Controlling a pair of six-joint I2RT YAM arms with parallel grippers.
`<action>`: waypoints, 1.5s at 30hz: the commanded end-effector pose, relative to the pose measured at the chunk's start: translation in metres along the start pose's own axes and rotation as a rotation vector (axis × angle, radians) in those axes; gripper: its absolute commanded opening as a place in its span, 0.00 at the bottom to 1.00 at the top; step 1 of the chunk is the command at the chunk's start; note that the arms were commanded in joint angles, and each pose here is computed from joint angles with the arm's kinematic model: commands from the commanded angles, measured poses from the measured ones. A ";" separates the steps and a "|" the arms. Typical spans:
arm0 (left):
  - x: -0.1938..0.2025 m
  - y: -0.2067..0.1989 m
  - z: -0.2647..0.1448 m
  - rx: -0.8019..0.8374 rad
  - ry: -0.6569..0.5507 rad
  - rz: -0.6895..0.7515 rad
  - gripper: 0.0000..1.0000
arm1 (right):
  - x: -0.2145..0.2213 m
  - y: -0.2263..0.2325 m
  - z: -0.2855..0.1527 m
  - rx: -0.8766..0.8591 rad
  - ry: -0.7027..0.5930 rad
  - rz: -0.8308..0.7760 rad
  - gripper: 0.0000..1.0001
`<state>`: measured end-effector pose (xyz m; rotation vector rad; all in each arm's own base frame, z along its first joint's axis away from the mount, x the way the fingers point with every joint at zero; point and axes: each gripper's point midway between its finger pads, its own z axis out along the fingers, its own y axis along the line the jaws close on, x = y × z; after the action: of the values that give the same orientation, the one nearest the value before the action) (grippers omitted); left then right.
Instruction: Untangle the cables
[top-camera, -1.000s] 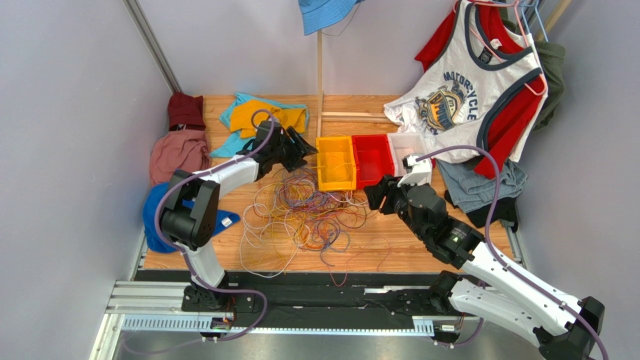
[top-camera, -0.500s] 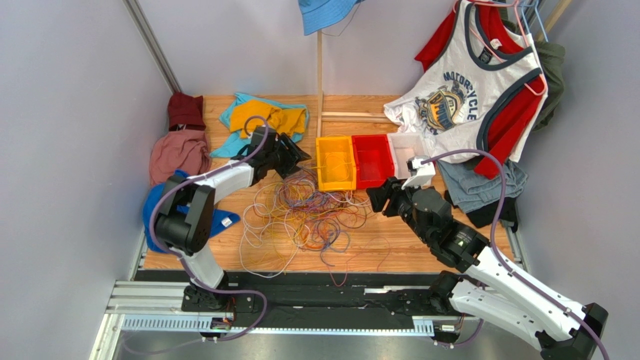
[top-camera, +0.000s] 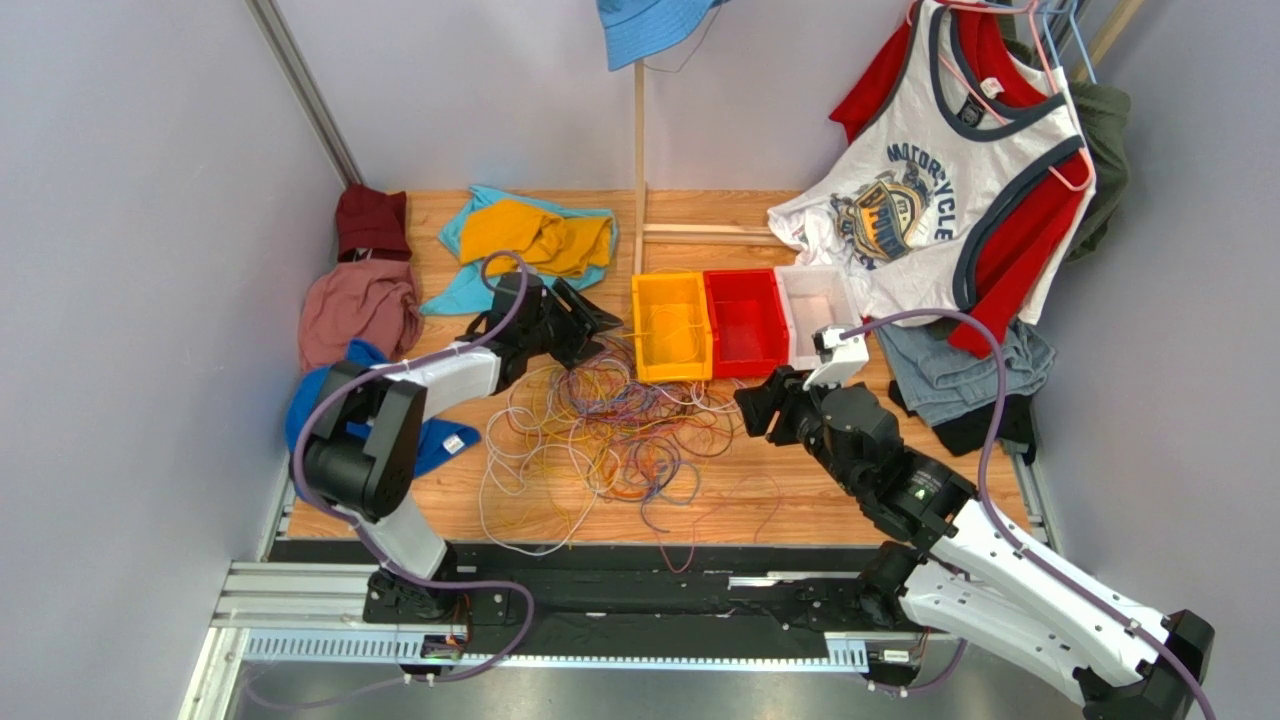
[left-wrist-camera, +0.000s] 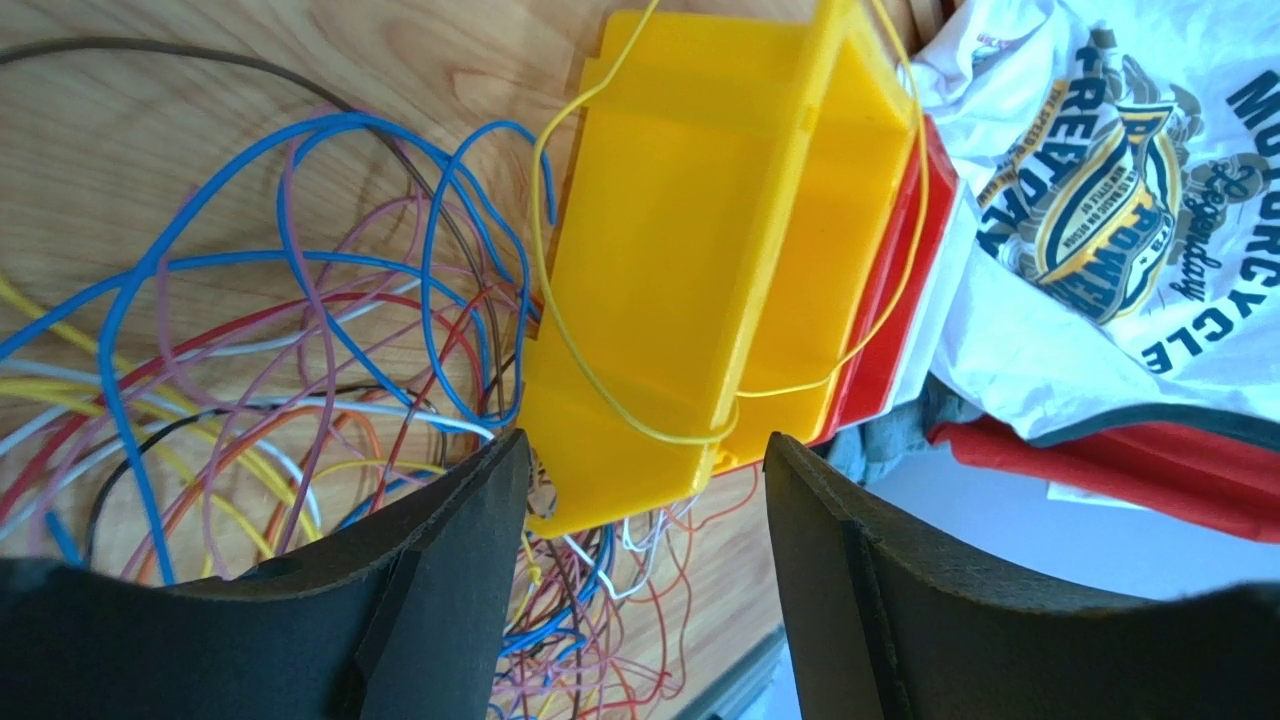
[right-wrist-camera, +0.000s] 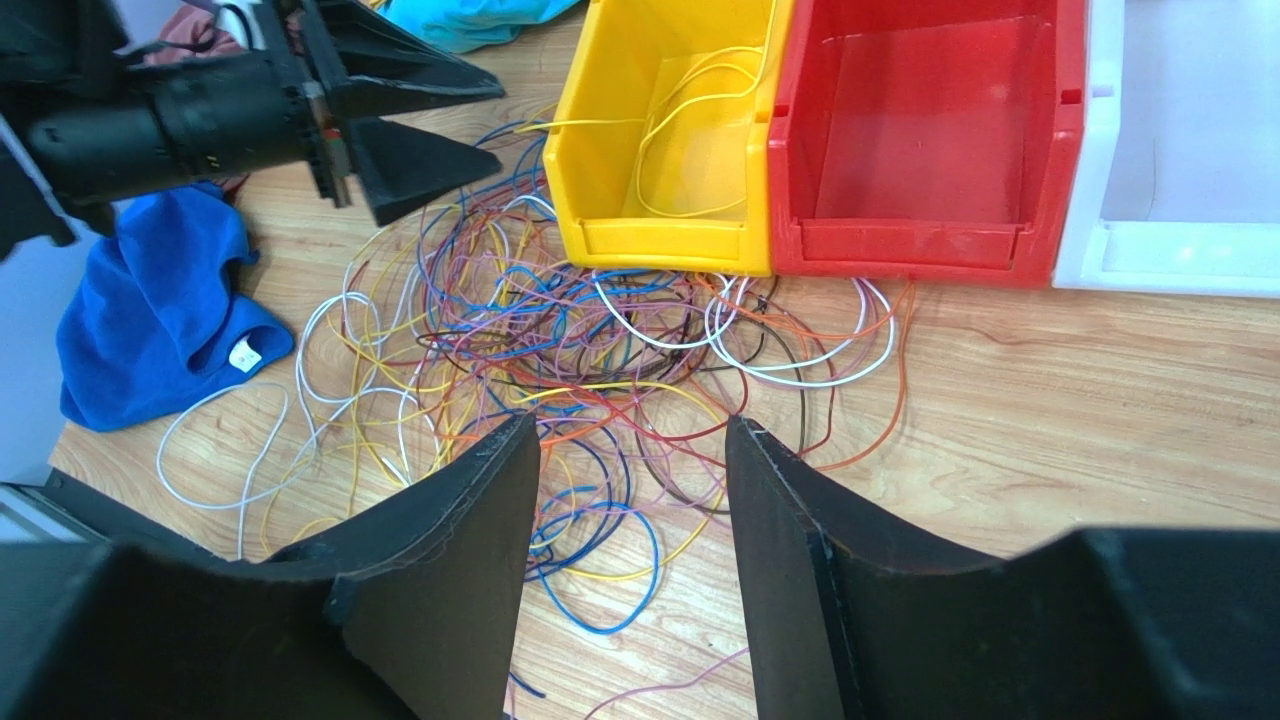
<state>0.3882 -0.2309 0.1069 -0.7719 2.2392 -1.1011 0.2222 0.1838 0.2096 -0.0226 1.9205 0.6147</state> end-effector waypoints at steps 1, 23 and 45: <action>0.005 -0.025 0.009 0.130 0.056 -0.059 0.68 | -0.008 0.007 -0.002 -0.026 -0.026 0.028 0.53; -0.035 -0.072 0.010 0.157 -0.064 0.078 0.00 | -0.001 -0.002 -0.004 -0.006 -0.017 -0.002 0.52; -0.014 -0.204 -0.061 0.098 -0.246 0.779 0.00 | -0.009 -0.013 -0.027 0.011 -0.051 0.014 0.51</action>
<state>0.4036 -0.3106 0.3347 0.0194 1.9153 -0.8518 0.2071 0.1627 0.2148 -0.0002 1.8939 0.6155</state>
